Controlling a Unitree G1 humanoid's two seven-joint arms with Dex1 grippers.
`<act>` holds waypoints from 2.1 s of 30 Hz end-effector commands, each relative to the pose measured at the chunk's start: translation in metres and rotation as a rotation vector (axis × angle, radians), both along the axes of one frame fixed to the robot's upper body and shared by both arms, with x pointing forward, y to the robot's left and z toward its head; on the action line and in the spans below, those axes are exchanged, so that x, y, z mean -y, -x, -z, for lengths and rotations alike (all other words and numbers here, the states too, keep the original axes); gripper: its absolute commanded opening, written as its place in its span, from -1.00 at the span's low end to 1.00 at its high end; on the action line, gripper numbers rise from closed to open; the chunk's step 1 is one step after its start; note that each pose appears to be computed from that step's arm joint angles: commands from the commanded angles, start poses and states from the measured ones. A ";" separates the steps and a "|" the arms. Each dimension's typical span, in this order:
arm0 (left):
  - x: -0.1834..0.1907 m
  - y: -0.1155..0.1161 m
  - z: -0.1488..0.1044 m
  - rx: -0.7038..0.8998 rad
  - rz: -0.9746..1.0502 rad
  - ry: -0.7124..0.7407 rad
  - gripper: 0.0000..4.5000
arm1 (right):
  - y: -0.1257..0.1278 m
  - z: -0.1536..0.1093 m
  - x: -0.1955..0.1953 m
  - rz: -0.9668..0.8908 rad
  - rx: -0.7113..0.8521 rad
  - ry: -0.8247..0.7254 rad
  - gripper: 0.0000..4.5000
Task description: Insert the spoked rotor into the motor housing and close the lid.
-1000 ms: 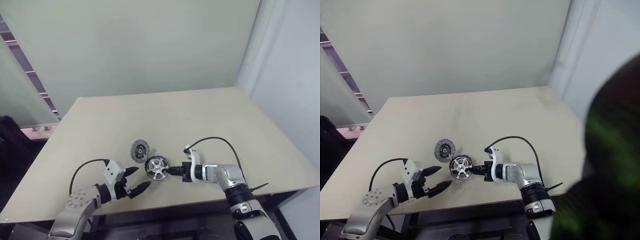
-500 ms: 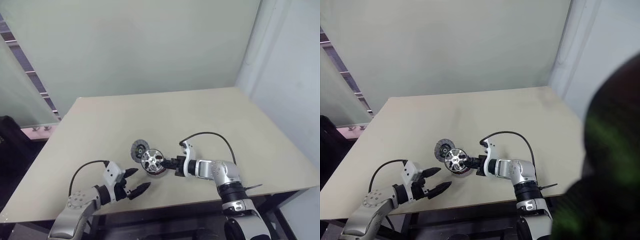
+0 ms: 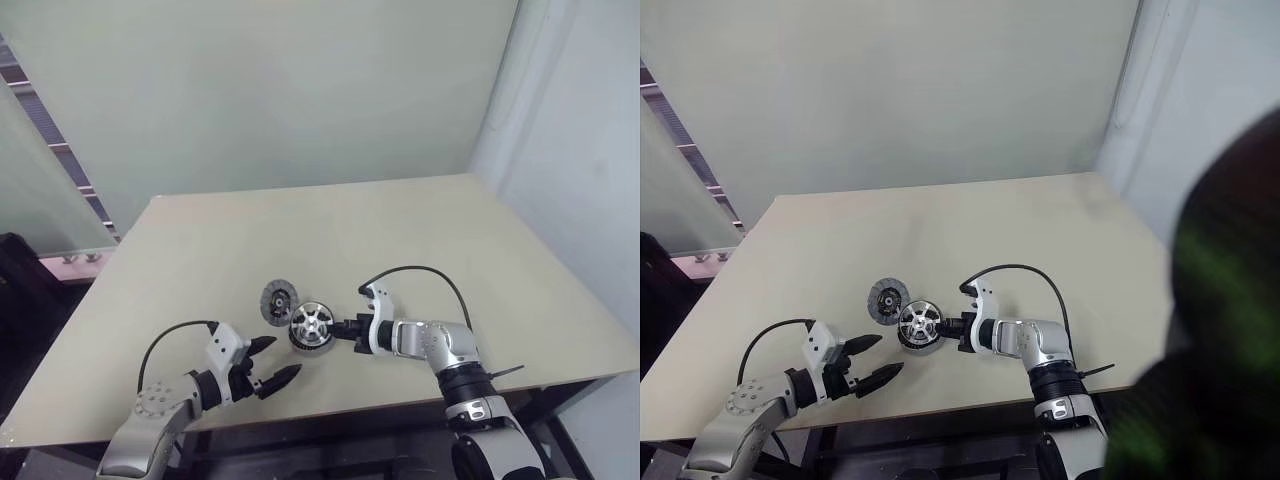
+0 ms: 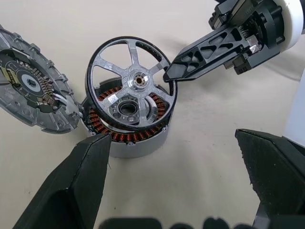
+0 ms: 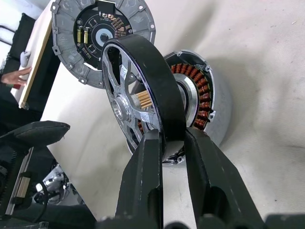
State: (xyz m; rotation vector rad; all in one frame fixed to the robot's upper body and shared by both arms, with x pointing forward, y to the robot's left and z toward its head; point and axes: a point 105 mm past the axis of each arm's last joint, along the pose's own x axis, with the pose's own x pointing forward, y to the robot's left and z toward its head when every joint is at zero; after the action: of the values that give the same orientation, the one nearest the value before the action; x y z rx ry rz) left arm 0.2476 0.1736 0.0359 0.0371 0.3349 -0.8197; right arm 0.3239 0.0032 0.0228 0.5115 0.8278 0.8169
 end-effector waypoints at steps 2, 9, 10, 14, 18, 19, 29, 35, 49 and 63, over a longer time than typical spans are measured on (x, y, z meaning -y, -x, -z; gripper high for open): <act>0.001 -0.004 -0.012 0.055 0.004 0.001 1.00 | -0.003 -0.015 -0.011 -0.031 0.049 -0.017 -0.85; 0.001 -0.004 -0.012 0.056 0.001 0.004 1.00 | -0.001 -0.011 -0.016 -0.047 0.048 0.004 -0.85; 0.001 -0.004 -0.012 0.057 0.000 0.005 1.00 | -0.001 -0.011 -0.016 -0.046 0.047 0.006 -0.85; 0.001 -0.004 -0.012 0.058 -0.003 0.006 1.00 | -0.002 -0.010 -0.016 -0.051 0.050 0.016 -0.85; 0.001 -0.004 -0.011 0.059 -0.004 0.006 1.00 | -0.003 -0.013 -0.015 -0.048 0.062 0.018 -0.30; 0.001 -0.005 -0.011 0.059 -0.004 0.006 1.00 | -0.004 -0.014 -0.014 -0.046 0.065 0.014 -0.14; 0.003 -0.006 -0.012 0.061 0.003 0.010 1.00 | -0.010 -0.038 -0.005 -0.035 0.129 -0.010 0.99; 0.003 -0.006 -0.012 0.061 0.002 0.010 1.00 | -0.028 -0.064 0.017 0.028 0.364 0.105 0.92; -0.005 -0.007 -0.016 0.071 -0.020 -0.001 1.00 | -0.017 -0.006 -0.041 -0.062 0.554 0.236 -0.99; -0.010 -0.006 -0.013 0.067 -0.051 0.007 1.00 | -0.017 -0.029 -0.031 -0.239 0.676 0.281 -0.99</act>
State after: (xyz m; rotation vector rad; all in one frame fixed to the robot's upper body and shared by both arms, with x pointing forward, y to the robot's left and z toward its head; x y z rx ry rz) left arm 0.2485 0.1812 0.0372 0.0354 0.3215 -0.7758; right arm 0.3384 0.0237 0.0233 -0.0815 0.4505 0.9285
